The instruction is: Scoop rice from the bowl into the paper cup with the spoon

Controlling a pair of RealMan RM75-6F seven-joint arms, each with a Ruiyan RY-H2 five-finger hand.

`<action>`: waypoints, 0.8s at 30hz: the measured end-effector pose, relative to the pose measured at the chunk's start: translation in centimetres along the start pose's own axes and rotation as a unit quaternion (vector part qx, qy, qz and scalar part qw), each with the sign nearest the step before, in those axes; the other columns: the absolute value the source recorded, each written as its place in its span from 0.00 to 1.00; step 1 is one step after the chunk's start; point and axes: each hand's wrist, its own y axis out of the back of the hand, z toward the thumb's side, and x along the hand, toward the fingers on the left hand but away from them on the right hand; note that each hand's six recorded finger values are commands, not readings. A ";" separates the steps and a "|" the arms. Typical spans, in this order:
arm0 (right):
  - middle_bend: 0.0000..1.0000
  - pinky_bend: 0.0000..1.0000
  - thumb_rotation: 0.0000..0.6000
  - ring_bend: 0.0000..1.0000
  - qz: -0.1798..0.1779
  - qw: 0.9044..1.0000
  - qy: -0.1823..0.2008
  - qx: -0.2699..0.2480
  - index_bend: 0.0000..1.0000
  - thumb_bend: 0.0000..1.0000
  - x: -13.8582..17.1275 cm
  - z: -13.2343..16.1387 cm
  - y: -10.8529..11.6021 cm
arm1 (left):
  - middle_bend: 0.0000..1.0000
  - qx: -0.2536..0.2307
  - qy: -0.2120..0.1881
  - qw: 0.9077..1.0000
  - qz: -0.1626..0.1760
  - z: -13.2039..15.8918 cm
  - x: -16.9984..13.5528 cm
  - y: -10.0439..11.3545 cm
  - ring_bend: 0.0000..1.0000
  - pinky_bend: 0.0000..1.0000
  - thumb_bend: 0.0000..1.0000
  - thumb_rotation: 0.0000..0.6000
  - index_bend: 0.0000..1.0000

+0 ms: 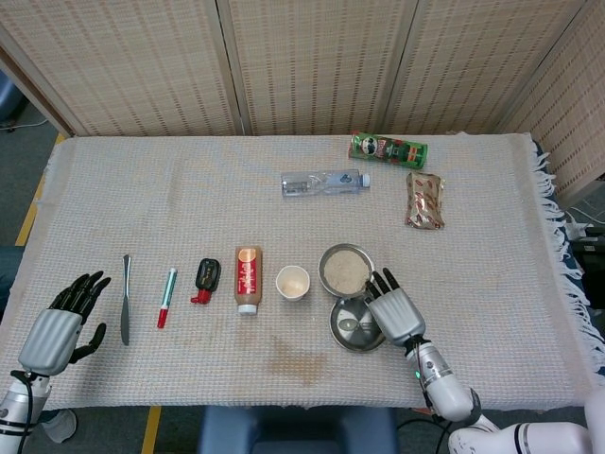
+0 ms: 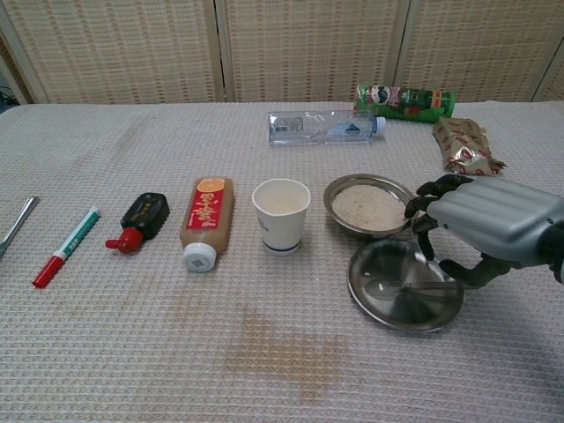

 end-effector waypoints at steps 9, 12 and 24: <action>0.10 0.00 1.00 0.00 -0.060 0.997 -0.024 -0.036 0.28 0.27 2.9 -2.0 2.5 | 0.00 -0.003 0.001 1.000 0.006 -0.1 -0.1 0.3 0.00 0.19 0.48 1.00 0.00; 0.05 0.00 1.00 0.00 -0.099 0.992 -0.048 -0.061 0.23 0.24 5.1 -3.8 3.1 | 0.00 -0.006 0.000 1.000 0.016 -0.3 0.1 0.6 0.00 0.20 0.48 1.00 0.00; 0.00 0.00 1.00 0.00 -0.171 0.960 -0.181 -0.130 0.11 0.21 15.2 -12.5 -0.3 | 0.00 -0.009 -0.005 0.999 0.045 -0.2 0.1 1.2 0.00 0.19 0.48 1.00 0.00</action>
